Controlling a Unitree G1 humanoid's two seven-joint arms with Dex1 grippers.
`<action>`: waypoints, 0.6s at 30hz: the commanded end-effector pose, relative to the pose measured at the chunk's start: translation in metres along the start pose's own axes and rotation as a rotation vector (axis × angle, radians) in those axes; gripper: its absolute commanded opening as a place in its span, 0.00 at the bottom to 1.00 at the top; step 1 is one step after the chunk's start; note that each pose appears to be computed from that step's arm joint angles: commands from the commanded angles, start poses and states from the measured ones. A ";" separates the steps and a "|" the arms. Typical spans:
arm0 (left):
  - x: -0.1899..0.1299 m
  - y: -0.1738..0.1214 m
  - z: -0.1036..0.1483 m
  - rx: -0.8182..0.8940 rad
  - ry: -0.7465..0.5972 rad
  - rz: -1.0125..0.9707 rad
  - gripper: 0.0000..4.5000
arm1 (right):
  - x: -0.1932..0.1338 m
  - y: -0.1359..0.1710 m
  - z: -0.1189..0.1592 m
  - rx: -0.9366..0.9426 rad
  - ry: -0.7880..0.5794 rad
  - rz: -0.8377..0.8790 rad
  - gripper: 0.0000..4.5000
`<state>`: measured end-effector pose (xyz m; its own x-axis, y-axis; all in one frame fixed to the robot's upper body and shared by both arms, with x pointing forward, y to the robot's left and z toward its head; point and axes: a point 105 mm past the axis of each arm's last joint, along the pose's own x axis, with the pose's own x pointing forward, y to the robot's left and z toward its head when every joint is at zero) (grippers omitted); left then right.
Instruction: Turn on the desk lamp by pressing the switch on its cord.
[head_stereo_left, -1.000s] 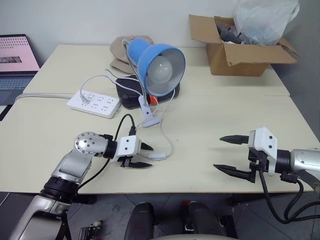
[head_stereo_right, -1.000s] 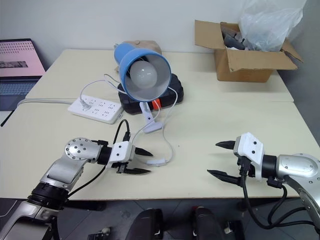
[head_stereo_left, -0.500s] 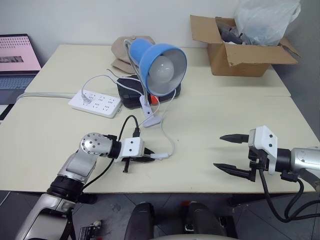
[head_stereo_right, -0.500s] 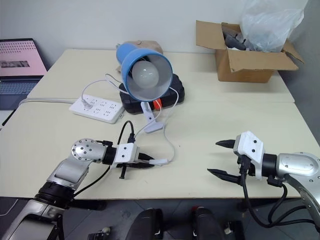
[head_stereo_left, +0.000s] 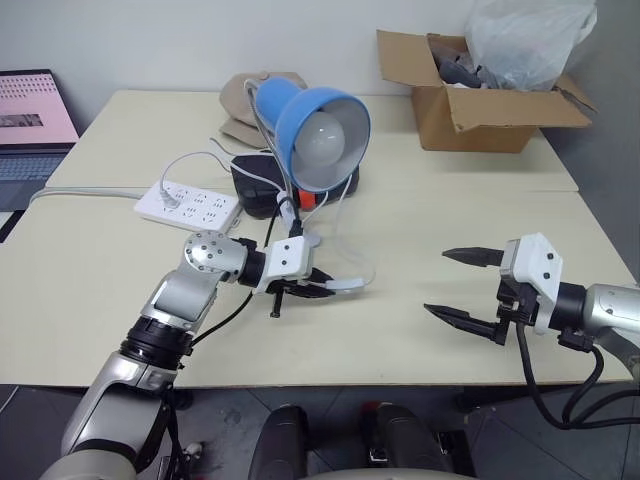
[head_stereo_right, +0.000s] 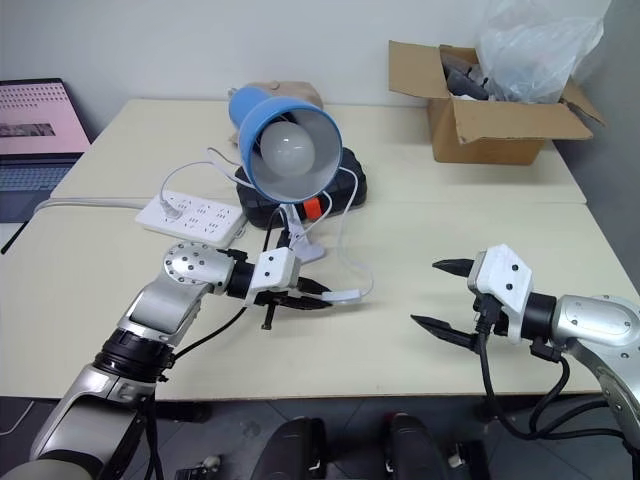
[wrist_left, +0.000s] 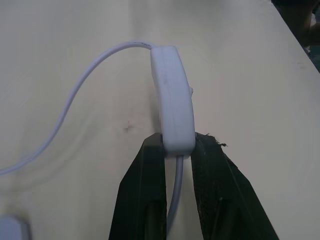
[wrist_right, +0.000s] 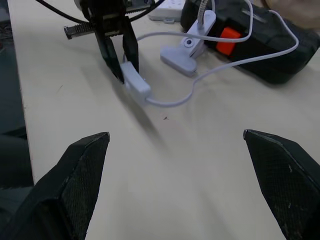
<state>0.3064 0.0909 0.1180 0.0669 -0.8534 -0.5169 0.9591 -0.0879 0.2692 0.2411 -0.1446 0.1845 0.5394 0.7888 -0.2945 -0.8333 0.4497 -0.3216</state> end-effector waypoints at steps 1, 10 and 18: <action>0.006 0.007 0.014 -0.009 -0.007 0.005 0.09 | 0.010 0.003 0.015 -0.015 -0.025 0.011 1.00; 0.016 0.011 0.024 -0.058 -0.037 0.017 0.09 | 0.052 0.013 0.021 -0.013 0.036 0.183 1.00; 0.018 0.010 0.024 -0.044 -0.044 0.033 0.09 | 0.078 0.018 0.012 -0.051 0.102 0.313 1.00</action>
<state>0.3123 0.0675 0.1186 0.0800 -0.8621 -0.5003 0.9805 -0.0222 0.1950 0.2666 -0.0733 0.1633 0.2878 0.8343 -0.4703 -0.9537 0.2047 -0.2203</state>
